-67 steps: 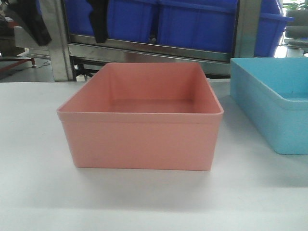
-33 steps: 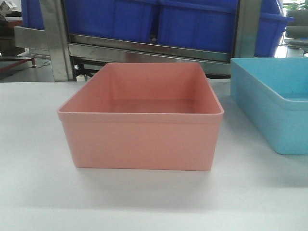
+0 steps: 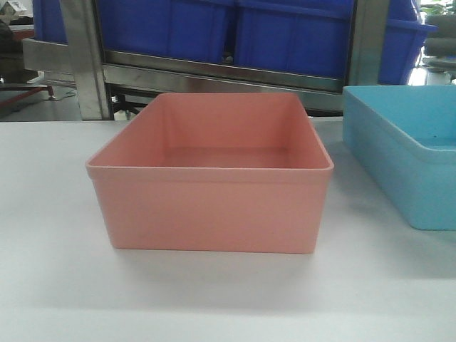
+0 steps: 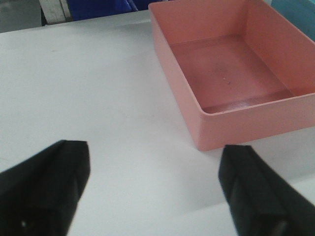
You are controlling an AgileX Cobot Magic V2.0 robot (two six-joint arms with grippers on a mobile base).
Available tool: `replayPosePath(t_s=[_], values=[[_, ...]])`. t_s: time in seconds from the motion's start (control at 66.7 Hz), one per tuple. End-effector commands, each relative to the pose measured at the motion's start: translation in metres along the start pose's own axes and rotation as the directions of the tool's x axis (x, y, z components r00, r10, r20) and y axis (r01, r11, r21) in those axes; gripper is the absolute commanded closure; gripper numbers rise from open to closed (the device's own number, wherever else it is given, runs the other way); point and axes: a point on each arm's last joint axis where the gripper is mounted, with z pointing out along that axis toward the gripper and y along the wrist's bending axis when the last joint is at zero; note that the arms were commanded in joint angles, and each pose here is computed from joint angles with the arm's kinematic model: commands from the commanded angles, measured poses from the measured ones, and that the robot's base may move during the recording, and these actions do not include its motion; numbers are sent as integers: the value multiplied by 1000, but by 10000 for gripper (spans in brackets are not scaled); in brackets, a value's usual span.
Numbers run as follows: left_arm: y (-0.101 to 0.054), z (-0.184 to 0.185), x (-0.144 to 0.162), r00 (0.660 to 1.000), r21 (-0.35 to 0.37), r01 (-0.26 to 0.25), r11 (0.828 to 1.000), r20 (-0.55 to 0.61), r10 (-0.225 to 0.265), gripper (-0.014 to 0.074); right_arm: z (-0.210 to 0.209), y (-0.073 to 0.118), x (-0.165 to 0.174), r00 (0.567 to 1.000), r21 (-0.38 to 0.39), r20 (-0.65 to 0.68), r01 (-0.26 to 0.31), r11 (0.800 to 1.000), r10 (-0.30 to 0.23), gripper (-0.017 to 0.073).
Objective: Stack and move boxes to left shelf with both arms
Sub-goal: 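Open the left gripper and lift it away from the pink bin, then lower the right gripper onto the light-blue bin's rim and grip it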
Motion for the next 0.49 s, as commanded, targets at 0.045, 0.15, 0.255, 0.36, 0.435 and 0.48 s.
replayPosePath(t_s=[0.045,0.15,0.255,0.36,0.435,0.48], values=[[-2,-5,-19,989,23,-9,1000,146,5,473,10,3,-56,1000,-1,21,19,1000,-19,505],[-2,-5,-21,985,27,-10,1000,171,5,601,30,5,-95,1000,0,-25,19,1000,-19,501],[-3,-5,-23,982,30,-10,999,189,4,601,62,7,-127,991,2,-131,20,1000,-19,501],[-3,-5,-23,982,30,-10,999,189,4,601,93,8,-146,971,3,-238,23,1000,-22,442],[-3,-5,-23,982,30,-10,999,189,4,601,115,8,-152,949,5,-314,28,1000,-25,326],[-3,-5,-23,982,30,-10,999,189,4,601,128,8,-155,934,9,-354,44,999,-39,228]])
